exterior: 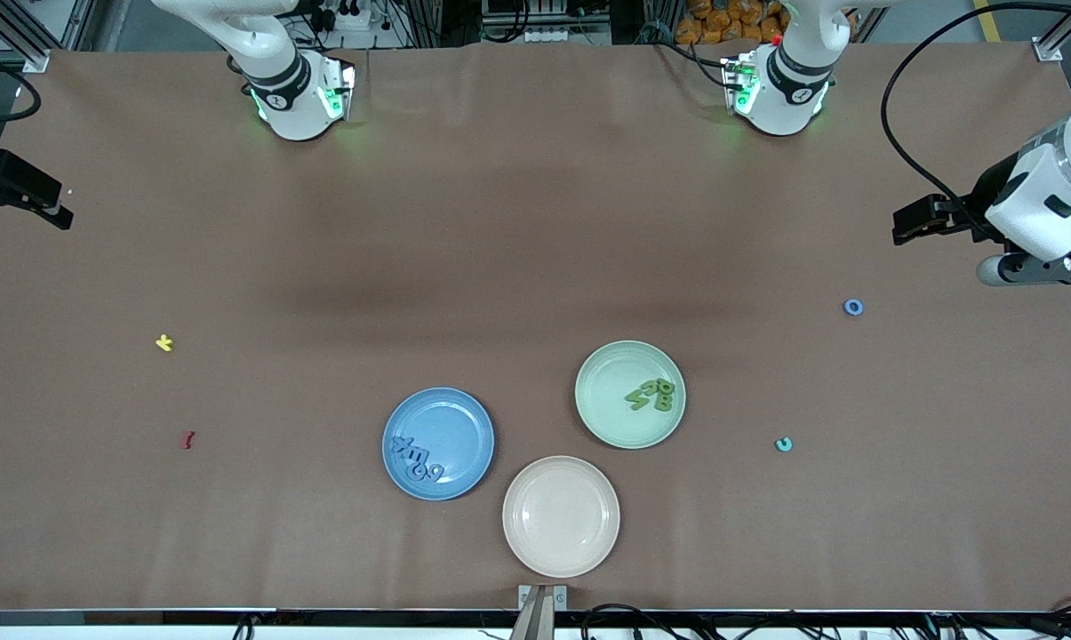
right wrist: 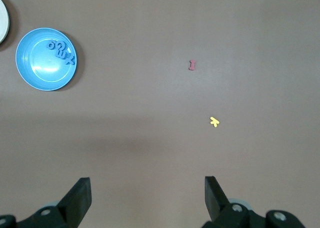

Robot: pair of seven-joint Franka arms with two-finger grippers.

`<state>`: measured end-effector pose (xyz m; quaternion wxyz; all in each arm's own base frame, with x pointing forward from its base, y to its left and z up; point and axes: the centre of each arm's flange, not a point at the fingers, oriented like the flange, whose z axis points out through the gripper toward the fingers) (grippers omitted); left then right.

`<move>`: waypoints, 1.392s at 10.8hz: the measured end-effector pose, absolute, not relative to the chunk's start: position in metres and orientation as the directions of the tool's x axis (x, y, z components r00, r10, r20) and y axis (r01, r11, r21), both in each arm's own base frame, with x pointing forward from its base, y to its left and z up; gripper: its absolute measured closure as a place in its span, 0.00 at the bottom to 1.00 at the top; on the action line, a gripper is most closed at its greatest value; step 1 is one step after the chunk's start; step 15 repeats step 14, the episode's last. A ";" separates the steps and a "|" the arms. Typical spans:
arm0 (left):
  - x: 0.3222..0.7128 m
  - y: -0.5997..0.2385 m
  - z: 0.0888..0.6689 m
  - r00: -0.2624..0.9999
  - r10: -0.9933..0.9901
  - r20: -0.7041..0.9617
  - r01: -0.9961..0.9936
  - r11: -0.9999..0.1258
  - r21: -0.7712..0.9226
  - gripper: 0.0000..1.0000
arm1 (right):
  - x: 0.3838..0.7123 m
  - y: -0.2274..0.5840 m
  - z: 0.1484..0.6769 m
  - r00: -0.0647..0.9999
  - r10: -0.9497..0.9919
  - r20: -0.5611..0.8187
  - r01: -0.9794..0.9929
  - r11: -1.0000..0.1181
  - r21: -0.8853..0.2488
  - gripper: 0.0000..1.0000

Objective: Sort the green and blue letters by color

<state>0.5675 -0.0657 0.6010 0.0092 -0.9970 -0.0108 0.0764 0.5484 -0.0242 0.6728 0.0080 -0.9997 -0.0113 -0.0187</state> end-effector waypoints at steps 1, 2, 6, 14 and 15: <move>0.568 -0.067 0.602 0.989 0.021 -0.144 0.019 -1.000 -0.019 0.00 | 0.548 -0.030 0.673 0.999 0.018 0.038 0.018 -1.000 -0.015 0.00; 0.569 -0.067 0.602 0.990 0.021 -0.138 0.018 -1.000 -0.018 0.00 | 0.548 -0.037 0.673 0.999 0.019 0.038 0.020 -1.000 -0.015 0.00; 0.571 -0.068 0.603 0.992 0.016 -0.123 0.014 -1.000 -0.015 0.00 | 0.546 -0.055 0.672 0.999 0.018 0.036 0.018 -1.000 -0.014 0.00; 0.571 -0.068 0.605 0.993 0.013 -0.114 0.012 -1.000 -0.014 0.00 | 0.548 -0.052 0.669 0.999 0.025 0.027 0.025 -1.000 -0.015 0.00; 0.571 -0.068 0.605 0.993 0.013 -0.114 0.012 -1.000 -0.014 0.00 | 0.548 -0.052 0.669 0.999 0.025 0.027 0.025 -1.000 -0.015 0.00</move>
